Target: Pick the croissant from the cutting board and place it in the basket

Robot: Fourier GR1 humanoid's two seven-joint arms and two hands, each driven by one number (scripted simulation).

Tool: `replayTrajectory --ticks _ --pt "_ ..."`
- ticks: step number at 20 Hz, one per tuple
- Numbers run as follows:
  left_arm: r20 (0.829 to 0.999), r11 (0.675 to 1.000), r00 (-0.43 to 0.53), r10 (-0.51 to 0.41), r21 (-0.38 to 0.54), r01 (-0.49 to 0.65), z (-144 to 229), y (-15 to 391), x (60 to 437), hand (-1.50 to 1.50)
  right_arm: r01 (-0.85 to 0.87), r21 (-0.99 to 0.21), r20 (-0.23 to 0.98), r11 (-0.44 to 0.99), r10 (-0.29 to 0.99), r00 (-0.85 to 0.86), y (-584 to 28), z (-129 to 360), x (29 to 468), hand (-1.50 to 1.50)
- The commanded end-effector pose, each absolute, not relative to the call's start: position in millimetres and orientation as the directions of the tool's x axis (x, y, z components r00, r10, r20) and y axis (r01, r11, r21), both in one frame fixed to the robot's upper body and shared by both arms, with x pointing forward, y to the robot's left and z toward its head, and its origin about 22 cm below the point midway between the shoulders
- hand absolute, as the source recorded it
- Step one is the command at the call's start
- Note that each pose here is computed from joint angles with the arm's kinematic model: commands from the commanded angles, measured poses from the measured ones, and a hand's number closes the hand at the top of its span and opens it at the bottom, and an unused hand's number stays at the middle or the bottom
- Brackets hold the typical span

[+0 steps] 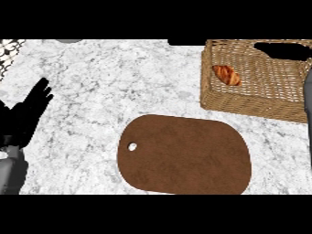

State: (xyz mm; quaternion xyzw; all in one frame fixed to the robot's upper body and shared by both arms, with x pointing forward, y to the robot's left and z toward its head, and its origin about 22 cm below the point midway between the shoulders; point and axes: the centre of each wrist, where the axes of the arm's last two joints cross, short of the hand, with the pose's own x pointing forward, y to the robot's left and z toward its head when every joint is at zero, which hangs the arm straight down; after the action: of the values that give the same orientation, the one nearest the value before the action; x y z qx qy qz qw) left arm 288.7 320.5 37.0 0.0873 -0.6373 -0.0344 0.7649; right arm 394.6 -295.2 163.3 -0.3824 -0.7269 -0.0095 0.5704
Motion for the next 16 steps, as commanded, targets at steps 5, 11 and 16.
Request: replayTrajectory --ticks 5,11,16 --pt "0.969 0.981 0.187 -0.163 0.18 -0.076 40 311 289 0.0 0.686 -0.125 0.954 0.717 0.277 -0.117 -397 178 357 -1.5" --pt "0.968 0.982 0.194 -0.162 0.177 -0.062 29 309 280 0.0 0.631 -0.132 0.964 0.764 0.248 -0.099 -486 184 305 -1.5" --pt "0.971 0.984 0.183 -0.156 0.169 -0.063 36 313 296 0.0 0.54 -0.214 0.96 0.814 0.276 -0.035 -542 157 253 -1.5"
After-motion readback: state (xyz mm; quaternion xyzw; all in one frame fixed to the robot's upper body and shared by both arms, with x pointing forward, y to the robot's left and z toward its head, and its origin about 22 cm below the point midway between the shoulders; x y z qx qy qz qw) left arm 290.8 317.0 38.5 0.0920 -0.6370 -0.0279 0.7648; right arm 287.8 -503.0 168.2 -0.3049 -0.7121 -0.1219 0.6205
